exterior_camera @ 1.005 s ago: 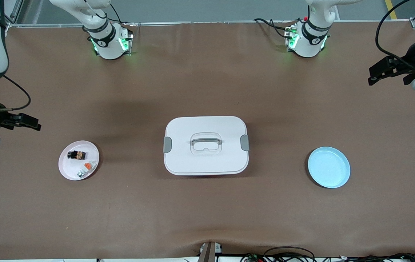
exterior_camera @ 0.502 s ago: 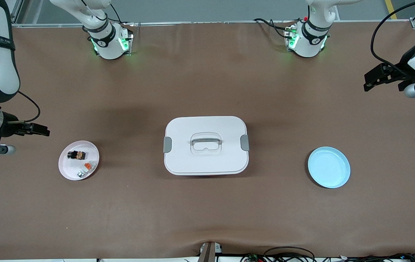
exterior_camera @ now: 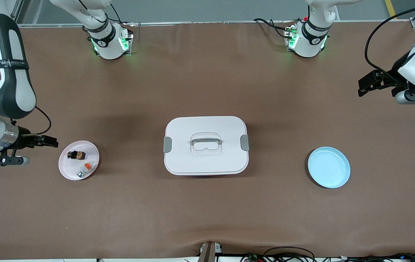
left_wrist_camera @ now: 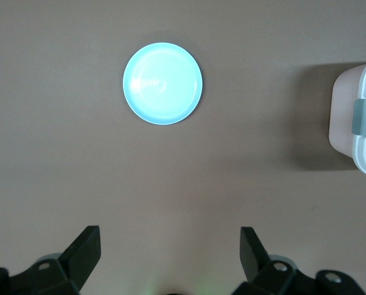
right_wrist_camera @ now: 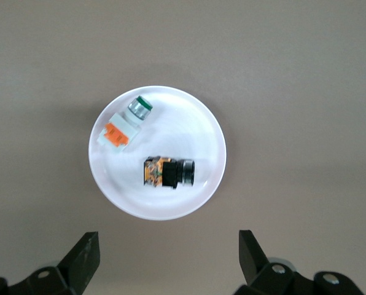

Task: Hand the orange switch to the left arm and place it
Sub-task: 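Move the right gripper down over the white plate, then grasp the black-and-orange switch block with the right gripper and lift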

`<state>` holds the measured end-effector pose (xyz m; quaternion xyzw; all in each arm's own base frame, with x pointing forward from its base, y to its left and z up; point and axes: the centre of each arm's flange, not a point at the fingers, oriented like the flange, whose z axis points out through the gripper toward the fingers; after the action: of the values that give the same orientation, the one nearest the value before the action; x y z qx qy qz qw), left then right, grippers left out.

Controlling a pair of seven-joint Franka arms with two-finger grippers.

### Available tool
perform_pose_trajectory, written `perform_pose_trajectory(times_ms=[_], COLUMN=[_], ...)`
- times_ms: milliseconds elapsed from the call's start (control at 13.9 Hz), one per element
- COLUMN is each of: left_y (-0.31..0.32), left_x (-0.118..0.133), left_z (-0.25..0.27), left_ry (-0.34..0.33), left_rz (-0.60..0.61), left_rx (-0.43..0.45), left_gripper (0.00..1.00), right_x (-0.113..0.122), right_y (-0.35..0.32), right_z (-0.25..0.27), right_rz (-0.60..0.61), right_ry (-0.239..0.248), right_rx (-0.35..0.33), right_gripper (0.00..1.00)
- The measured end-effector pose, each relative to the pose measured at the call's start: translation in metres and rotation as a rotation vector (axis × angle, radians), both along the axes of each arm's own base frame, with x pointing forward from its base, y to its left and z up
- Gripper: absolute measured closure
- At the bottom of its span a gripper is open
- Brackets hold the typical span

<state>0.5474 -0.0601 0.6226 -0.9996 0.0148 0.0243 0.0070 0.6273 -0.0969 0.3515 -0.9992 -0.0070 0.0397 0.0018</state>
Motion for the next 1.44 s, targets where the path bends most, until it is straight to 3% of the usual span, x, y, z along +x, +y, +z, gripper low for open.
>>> perform_pose_trajectory(times_ms=[215,789,1435], left_y=[0.0,0.0,-0.007], left_x=[0.002,0.002,0.002], left_z=[-0.007,-0.018,-0.023], left_ry=[-0.001,0.016,0.021], left_rz=[0.0,-0.001,-0.012], left_rx=[0.0,0.001,0.002], left_gripper=[0.0,0.0,0.0], right_x=[0.002,0.004,0.002], right_y=[-0.001,-0.003,0.01], right_z=[-0.037,-0.127,-0.15], right_rz=[0.002,0.003,0.021], right_ry=[-0.03,-0.001,0.03], right_rx=[-0.009,-0.016,-0.009], right_gripper=[0.0,0.0,0.0])
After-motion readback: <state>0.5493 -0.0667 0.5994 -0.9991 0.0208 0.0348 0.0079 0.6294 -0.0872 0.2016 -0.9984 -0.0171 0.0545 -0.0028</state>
